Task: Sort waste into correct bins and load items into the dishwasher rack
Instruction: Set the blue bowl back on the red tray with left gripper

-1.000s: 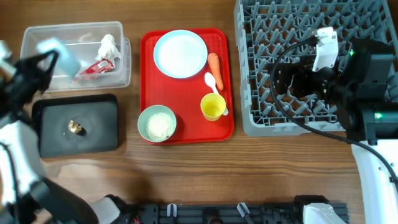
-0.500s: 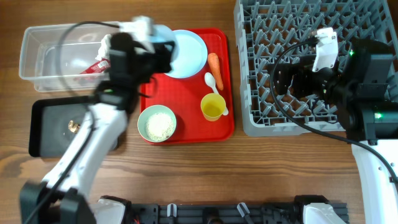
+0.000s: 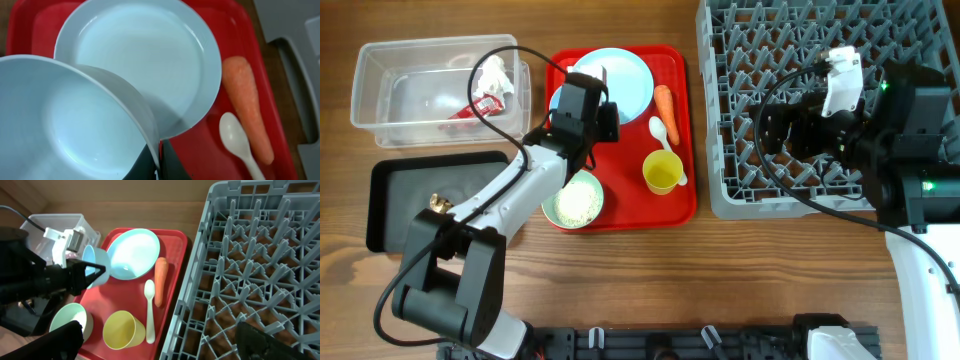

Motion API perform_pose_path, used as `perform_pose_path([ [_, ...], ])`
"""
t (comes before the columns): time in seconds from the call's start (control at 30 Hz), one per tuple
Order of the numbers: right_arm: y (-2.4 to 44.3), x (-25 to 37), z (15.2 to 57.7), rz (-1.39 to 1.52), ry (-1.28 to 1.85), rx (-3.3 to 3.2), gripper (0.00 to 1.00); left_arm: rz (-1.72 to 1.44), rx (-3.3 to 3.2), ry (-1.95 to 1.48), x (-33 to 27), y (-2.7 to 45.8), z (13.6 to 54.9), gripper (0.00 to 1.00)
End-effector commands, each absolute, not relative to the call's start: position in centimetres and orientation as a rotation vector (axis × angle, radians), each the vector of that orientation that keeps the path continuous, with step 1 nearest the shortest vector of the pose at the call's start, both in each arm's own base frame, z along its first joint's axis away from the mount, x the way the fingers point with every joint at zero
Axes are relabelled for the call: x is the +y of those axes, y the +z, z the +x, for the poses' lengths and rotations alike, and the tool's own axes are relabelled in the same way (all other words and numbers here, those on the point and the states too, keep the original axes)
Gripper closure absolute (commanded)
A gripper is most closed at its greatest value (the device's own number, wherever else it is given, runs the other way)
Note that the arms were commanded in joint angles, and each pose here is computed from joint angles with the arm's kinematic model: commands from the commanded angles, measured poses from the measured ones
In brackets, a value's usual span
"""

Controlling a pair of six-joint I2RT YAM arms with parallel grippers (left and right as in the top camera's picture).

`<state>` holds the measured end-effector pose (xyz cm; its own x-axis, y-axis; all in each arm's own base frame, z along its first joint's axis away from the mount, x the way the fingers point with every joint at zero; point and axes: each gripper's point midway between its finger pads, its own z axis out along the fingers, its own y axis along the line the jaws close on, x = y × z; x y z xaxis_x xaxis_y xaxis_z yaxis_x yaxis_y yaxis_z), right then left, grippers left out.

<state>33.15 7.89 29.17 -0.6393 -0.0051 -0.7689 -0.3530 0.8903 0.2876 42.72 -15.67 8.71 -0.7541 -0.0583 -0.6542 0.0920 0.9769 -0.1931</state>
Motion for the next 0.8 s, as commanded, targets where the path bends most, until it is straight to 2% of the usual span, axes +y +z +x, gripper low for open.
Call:
perform_pose_path([
  [0.0, 30.0, 7.7, 33.5, -0.250, 0.518, 2.199, 0.00, 0.046, 2.452, -0.225, -15.2, 8.1, 41.9, 0.96],
  [0.2, 30.0, 7.7, 33.5, -0.249, 0.519, 2.198, 0.00, 0.064, 2.567, -0.208, -14.8, 6.4, 39.7, 0.94],
  [0.23, 30.0, 7.7, 33.5, -0.249, 0.519, 2.198, 0.00, 0.065, 2.574, -0.205, -14.7, 6.3, 39.5, 0.87],
  [0.27, 30.0, 7.7, 33.5, -0.249, 0.519, 2.198, 0.00, 0.065, 2.579, -0.203, -14.7, 6.2, 39.4, 0.73],
  [0.33, 30.0, 7.7, 33.5, -0.250, 0.519, 2.197, 0.00, 0.065, 2.579, -0.203, -14.7, 6.2, 39.4, 0.37],
  [0.47, 30.0, 7.7, 33.5, -0.250, 0.519, 2.198, 0.00, 0.063, 2.547, -0.216, -14.9, 6.8, 40.0, 0.18],
  [0.67, 30.0, 7.7, 33.5, -0.249, 0.520, 2.199, 0.00, 0.063, 2.502, -0.246, -15.0, 12.5, 40.0, 0.13],
  [0.77, 30.0, 7.7, 33.5, -0.249, 0.520, 2.199, 0.00, 0.090, 2.562, -0.312, -15.4, 14.1, 37.3, 0.25],
])
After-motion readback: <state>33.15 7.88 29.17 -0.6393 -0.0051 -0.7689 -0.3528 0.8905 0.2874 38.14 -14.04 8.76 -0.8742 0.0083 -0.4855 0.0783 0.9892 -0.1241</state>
